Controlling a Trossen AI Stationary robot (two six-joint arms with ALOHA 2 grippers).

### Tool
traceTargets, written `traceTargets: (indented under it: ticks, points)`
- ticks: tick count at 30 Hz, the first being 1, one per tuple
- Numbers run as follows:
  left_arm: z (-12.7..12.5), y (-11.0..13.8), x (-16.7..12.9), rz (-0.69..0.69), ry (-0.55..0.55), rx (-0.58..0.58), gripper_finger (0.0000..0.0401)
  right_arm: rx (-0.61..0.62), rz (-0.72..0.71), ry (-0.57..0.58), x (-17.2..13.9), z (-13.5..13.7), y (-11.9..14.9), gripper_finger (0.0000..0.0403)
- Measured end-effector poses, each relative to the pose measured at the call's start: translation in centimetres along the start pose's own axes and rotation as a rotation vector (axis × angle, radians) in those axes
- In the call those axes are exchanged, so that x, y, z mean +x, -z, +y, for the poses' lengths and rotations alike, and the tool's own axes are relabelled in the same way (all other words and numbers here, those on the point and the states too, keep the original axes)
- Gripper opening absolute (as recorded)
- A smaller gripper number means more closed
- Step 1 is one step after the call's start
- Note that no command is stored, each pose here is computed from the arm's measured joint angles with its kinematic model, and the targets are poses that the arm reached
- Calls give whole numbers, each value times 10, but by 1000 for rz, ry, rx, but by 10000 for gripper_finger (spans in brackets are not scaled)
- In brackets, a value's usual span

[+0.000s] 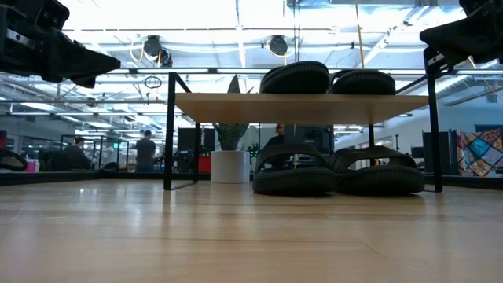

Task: Pick and place slides into the shelf
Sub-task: Return to Home Position

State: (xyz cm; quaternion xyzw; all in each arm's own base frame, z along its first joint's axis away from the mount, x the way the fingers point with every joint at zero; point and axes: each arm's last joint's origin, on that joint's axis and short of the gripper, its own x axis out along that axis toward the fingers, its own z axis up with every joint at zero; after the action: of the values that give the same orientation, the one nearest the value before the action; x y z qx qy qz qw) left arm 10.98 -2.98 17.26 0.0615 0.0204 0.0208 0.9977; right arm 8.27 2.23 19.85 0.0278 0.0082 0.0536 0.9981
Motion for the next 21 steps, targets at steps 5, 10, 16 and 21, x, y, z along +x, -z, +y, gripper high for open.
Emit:
traceTargets:
  ticks: [5,10,16,21]
  points:
    - [0,0,0,0,0,0,10,0,0,0,0,0,0,0]
    - [0,0,0,0,0,0,2,0,0,0,0,0,0,0]
    - [0,0,0,0,0,0,20,0,0,0,0,0,0,0]
    - [0,0,0,0,0,0,28,0,0,0,0,0,0,0]
